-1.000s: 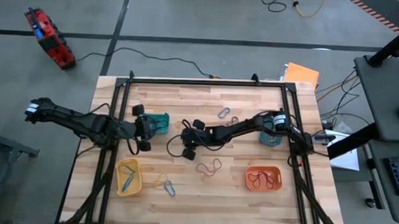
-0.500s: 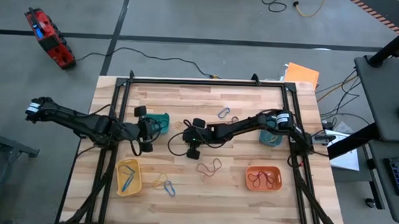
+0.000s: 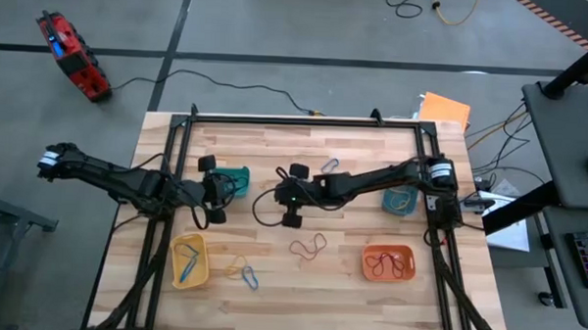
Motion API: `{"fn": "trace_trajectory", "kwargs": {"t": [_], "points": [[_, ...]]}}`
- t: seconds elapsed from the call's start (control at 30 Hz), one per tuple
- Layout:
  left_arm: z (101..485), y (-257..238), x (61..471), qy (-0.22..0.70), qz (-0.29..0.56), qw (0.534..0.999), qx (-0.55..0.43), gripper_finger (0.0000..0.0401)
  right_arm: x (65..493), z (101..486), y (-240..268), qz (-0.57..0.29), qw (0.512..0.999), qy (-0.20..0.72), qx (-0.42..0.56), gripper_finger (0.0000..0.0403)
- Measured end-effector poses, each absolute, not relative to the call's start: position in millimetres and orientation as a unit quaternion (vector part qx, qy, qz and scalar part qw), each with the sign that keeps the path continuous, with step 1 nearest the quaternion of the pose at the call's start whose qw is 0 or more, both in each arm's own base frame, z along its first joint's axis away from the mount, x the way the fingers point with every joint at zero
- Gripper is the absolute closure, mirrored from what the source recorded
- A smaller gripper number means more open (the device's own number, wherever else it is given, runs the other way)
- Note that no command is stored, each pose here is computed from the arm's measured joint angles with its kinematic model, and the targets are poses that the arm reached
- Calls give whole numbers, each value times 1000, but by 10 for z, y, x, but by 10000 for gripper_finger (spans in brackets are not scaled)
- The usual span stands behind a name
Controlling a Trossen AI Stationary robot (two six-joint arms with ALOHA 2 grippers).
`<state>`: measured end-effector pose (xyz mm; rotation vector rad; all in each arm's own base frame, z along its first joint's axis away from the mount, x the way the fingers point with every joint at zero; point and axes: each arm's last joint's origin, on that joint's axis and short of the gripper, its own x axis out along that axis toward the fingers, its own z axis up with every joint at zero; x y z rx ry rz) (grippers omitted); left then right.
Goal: Sort rubber bands into baskets
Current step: Put the yellow rubber band into the blue bin
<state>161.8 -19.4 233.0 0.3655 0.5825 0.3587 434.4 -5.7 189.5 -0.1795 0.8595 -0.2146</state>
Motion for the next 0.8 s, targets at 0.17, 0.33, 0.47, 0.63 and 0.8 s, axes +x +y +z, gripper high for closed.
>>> {"fn": "trace_trajectory", "kwargs": {"t": [0.17,0.33,0.47,0.63,0.8], "points": [[2332,-195,1625,282,176,925,183,318,4202,2134,-45,-127,896,413,-106,394],[2333,-192,1622,283,179,924,187,318,4032,2341,-32,-137,900,399,-111,394],[2333,-192,1621,283,180,923,187,318,3869,2476,-23,-161,901,385,-121,394],[2333,-192,1622,284,179,922,191,318,3678,2629,-7,-190,905,364,-114,394],[2338,-193,1626,281,179,923,193,318,3625,2596,20,-143,917,365,-69,394]]}}
